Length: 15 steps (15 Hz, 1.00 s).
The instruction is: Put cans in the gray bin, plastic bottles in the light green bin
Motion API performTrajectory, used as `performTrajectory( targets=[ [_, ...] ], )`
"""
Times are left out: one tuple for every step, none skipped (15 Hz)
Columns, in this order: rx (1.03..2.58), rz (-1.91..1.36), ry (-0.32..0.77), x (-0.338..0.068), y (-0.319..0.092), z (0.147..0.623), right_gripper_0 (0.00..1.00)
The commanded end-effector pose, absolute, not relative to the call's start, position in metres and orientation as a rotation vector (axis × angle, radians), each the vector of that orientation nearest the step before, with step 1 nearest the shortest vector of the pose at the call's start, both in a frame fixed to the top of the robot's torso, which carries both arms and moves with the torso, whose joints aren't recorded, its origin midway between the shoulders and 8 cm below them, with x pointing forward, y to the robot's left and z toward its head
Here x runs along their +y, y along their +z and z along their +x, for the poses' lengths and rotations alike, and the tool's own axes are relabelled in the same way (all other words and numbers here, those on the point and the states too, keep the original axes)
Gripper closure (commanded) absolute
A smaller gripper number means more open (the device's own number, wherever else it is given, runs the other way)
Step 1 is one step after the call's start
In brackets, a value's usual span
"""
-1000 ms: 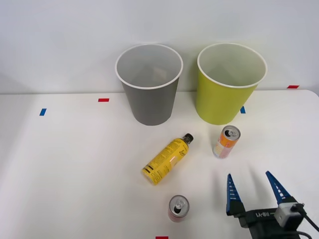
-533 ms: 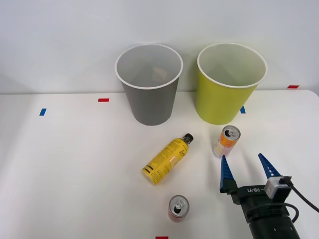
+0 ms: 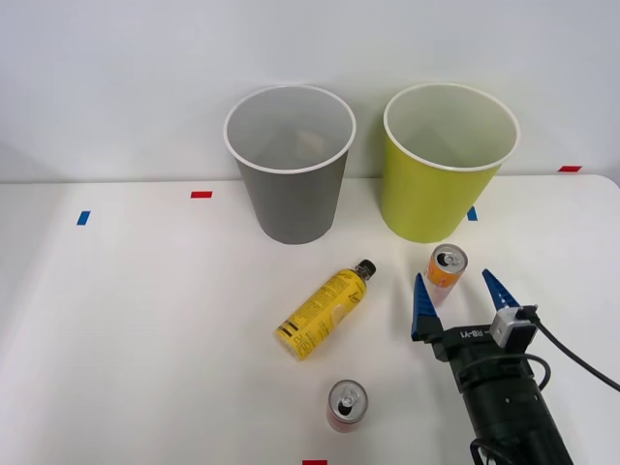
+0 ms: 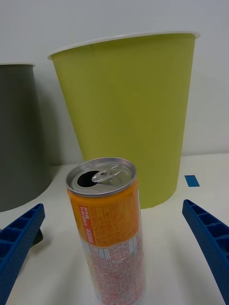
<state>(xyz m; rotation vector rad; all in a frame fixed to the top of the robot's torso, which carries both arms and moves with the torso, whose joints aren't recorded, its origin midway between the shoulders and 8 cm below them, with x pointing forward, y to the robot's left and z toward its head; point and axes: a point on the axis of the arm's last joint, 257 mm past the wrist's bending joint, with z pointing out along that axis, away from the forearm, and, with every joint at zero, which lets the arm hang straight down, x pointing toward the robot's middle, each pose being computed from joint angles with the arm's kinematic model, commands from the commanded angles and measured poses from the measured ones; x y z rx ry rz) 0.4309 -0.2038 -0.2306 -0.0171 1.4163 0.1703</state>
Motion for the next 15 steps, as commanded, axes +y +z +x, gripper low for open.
performTrajectory(
  targets=[
    [1.428,-0.029,0.175,-0.197,-0.228,0.443,0.0],
    [1.428,-0.031,0.176,-0.195,-0.226,0.446,0.0],
    [1.433,-0.031,0.174,-0.194,-0.226,0.447,0.0],
    [1.439,-0.035,0.172,-0.192,-0.227,0.449,0.0],
    [1.442,-0.036,0.171,-0.192,-0.227,0.451,0.0],
    [1.44,-0.038,0.166,-0.192,-0.225,0.453,0.0],
    [1.443,-0.041,0.164,-0.192,-0.226,0.453,0.0],
    [1.454,-0.042,0.163,-0.192,-0.228,0.454,0.0],
    [1.464,-0.042,0.159,-0.192,-0.231,0.455,0.0],
    [1.462,-0.042,0.16,-0.191,-0.23,0.455,0.0],
    [1.464,-0.043,0.161,-0.19,-0.231,0.455,0.0],
    [1.468,-0.045,0.164,-0.188,-0.231,0.456,0.0],
    [1.471,-0.046,0.161,-0.188,-0.232,0.456,0.08],
    [1.471,-0.045,0.163,-0.187,-0.232,0.456,0.48],
    [1.47,-0.04,0.164,-0.187,-0.231,0.457,0.84]
  ],
)
